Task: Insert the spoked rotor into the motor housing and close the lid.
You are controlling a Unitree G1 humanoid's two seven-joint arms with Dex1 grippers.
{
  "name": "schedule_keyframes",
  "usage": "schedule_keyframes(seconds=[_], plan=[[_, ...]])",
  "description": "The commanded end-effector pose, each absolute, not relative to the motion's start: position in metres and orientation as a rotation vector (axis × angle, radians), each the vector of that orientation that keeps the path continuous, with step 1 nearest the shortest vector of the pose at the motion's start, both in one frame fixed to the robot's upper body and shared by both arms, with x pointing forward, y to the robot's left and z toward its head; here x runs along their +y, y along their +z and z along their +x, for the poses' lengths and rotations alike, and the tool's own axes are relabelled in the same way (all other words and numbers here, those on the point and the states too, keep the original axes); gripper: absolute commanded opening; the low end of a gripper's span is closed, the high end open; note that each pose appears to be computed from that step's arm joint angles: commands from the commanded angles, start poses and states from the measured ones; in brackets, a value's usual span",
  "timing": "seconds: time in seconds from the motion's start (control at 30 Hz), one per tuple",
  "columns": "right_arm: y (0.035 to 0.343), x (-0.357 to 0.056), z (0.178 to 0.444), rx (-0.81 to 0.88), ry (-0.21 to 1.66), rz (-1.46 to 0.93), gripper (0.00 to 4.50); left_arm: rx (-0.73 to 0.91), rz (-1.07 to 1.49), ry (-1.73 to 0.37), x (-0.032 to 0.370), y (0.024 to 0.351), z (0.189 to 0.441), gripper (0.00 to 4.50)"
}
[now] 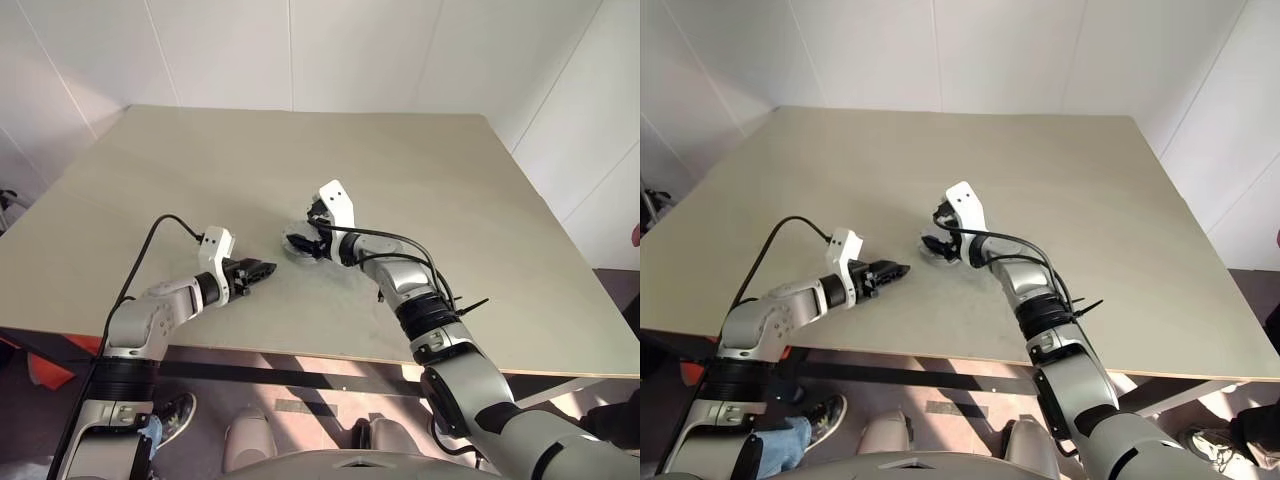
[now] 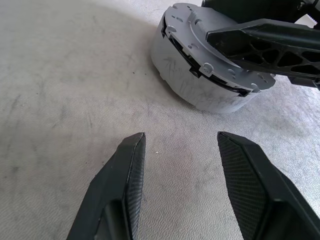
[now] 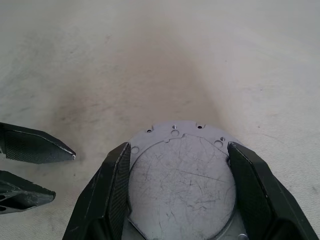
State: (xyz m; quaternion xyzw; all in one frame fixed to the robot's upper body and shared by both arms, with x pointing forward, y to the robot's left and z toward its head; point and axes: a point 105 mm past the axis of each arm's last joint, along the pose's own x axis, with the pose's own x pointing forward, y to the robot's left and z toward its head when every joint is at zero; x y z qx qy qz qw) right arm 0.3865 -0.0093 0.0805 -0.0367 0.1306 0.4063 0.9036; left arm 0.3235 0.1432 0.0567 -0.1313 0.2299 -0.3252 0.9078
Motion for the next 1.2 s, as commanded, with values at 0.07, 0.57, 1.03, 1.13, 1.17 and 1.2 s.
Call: schedule_keyframes(seconds=[0.07,0.57,1.03,1.13,1.17,1.2], plan=[[0.100,-0.005,0.394,0.219,0.833,-0.051,2.96,0.432,-0.251,-0.681,0.141,0.067,0.325,2.42],[0.100,-0.004,0.398,0.217,0.808,-0.067,2.96,0.439,-0.254,-0.669,0.143,0.063,0.322,2.42],[0.104,-0.013,0.400,0.203,0.799,-0.079,2.96,0.439,-0.251,-0.674,0.142,0.064,0.323,2.42],[0.100,-0.012,0.401,0.209,0.789,-0.080,2.96,0.440,-0.249,-0.675,0.142,0.064,0.324,2.42],[0.100,-0.011,0.401,0.211,0.787,-0.081,2.96,0.440,-0.249,-0.674,0.142,0.064,0.324,2.42],[0.098,-0.011,0.401,0.214,0.785,-0.083,2.96,0.440,-0.248,-0.673,0.143,0.064,0.323,2.42]])
